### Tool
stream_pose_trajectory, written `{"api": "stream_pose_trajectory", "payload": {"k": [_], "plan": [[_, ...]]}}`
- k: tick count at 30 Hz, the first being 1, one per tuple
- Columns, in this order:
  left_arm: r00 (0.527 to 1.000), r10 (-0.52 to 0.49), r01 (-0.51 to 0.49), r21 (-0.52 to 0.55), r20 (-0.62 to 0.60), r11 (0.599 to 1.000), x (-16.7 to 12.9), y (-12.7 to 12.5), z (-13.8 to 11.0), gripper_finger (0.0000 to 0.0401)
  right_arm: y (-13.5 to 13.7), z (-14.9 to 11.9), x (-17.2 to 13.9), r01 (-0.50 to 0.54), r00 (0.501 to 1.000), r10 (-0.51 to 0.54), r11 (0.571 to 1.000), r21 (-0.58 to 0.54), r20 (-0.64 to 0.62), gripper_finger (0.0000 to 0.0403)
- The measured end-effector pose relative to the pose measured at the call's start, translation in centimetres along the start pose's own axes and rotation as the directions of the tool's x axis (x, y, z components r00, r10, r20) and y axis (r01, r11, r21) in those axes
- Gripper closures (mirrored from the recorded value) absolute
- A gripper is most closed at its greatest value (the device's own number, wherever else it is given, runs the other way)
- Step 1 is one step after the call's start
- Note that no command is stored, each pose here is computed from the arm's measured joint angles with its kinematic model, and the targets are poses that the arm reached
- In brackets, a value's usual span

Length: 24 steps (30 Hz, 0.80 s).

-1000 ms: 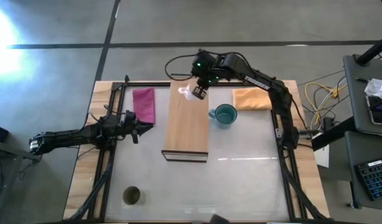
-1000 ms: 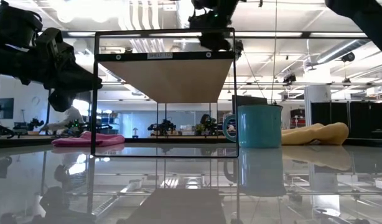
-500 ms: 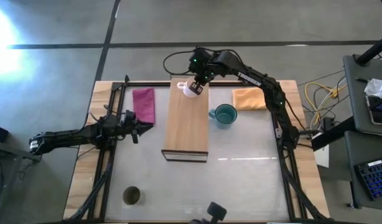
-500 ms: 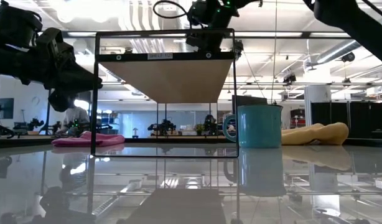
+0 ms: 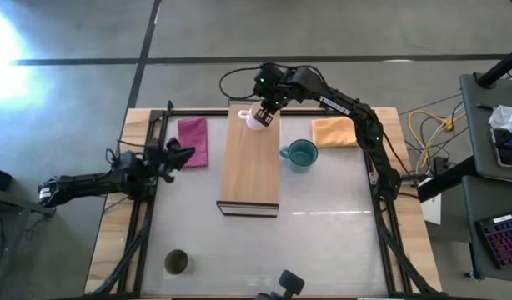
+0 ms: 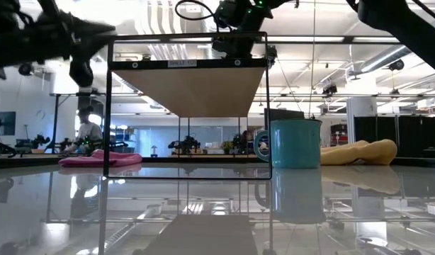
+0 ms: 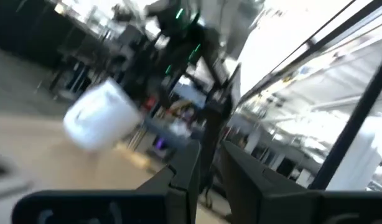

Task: Stack small to large cups/mugs on shelf
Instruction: Put the white mug on the shelf

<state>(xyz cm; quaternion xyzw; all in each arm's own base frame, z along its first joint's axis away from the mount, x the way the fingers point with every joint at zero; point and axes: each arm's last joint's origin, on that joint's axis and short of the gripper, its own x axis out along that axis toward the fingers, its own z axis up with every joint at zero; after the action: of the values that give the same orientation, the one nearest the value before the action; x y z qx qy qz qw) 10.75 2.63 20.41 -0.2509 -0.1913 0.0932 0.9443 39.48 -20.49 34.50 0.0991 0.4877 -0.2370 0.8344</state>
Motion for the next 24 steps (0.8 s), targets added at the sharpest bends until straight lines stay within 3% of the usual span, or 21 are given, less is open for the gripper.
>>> {"api": "stream_pose_trajectory", "payload": {"k": [5, 9, 13, 17, 24], "plan": [[0.999, -0.033, 0.033, -0.001, 0.025, 0.999, 1.7, -2.0, 3.0, 0.0351, 0.0, 0.2, 0.0, -0.001, 1.0, 0.001, 1.0, 0.01, 0.019, 0.039], [0.993, -0.093, 0.098, 0.065, -0.071, 0.993, 4.6, -3.9, 5.2, 0.0351, -0.1, 0.3, 0.0, -0.001, 1.0, 0.001, 1.0, 0.015, 0.031, 0.039], [0.968, 0.045, -0.003, 0.17, -0.247, 0.985, 8.0, -4.2, 5.6, 0.0351, 0.0, 0.3, 0.0, -0.003, 1.0, 0.002, 1.0, 0.025, 0.029, 0.039], [0.862, 0.244, -0.158, 0.221, -0.445, 0.962, 10.6, -2.4, 5.1, 0.0351, -0.2, 0.0, 0.0, 0.0, 1.0, 0.0, 1.0, 0.026, -0.004, 0.039], [0.86, 0.307, -0.158, 0.36, -0.407, 0.92, 14.6, -0.9, 8.0, 0.0351, -0.2, -0.4, 0.0, -0.01, 0.999, 0.012, 0.999, 0.042, -0.044, 0.039]]}}
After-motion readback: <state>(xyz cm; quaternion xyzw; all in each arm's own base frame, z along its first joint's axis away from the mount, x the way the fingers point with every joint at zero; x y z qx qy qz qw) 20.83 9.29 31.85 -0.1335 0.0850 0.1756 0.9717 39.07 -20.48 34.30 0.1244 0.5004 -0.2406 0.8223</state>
